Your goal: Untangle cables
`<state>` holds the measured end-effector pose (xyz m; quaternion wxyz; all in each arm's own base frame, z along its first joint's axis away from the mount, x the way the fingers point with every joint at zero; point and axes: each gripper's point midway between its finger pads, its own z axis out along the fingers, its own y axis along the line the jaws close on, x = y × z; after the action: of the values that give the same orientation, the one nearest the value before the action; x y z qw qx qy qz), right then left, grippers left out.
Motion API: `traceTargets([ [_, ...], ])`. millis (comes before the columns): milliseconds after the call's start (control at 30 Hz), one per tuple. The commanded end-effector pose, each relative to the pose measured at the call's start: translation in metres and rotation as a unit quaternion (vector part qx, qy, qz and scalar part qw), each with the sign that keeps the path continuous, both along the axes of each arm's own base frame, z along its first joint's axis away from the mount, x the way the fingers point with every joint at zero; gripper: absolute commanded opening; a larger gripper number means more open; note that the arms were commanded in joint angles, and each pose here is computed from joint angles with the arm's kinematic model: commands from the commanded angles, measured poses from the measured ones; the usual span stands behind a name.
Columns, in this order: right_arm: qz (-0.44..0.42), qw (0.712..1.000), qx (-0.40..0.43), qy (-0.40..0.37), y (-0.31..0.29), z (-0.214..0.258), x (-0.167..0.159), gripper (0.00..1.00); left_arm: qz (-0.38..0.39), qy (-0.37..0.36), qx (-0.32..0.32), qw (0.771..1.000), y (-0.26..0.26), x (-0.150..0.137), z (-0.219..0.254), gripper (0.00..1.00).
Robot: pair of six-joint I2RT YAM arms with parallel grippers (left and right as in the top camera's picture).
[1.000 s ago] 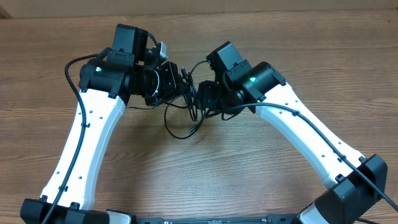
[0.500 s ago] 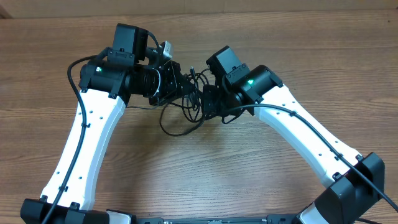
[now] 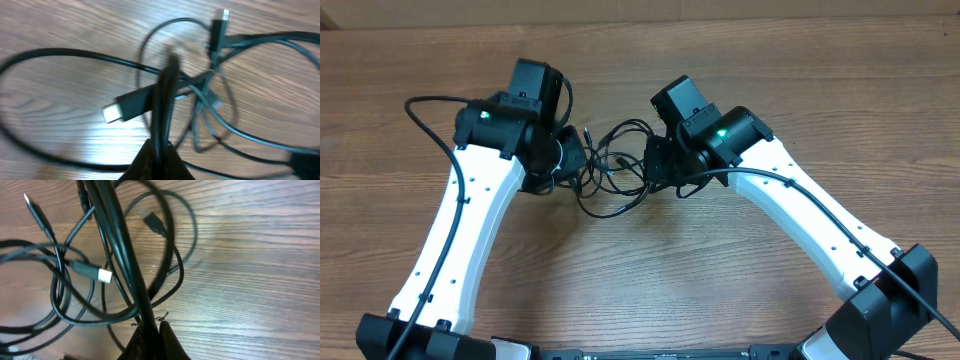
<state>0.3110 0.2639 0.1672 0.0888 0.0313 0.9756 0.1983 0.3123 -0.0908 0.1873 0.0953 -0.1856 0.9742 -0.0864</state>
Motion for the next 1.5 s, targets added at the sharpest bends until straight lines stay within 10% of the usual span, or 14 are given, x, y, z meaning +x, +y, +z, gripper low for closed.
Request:
traceTargets([
  [0, -0.061, 0.997, -0.047, -0.010, -0.020, -0.006, 0.008, 0.04, 0.014, 0.002, 0.046, 0.999, 0.018, -0.007, -0.010, 0.10],
  [367, -0.152, 0.978, -0.145, -0.014, -0.065, -0.013, 0.007, 0.04, 0.026, 0.001, 0.101, 0.995, 0.038, -0.007, -0.019, 0.14],
  [700, -0.153, 0.978, -0.139, -0.019, -0.063, -0.012, 0.010, 0.04, 0.022, 0.004, 0.091, 0.996, 0.034, -0.008, -0.019, 0.66],
  [1467, -0.144, 0.986, -0.085, -0.024, -0.041, -0.008, 0.018, 0.06, -0.180, 0.132, -0.050, 0.973, -0.063, -0.045, -0.074, 0.61],
])
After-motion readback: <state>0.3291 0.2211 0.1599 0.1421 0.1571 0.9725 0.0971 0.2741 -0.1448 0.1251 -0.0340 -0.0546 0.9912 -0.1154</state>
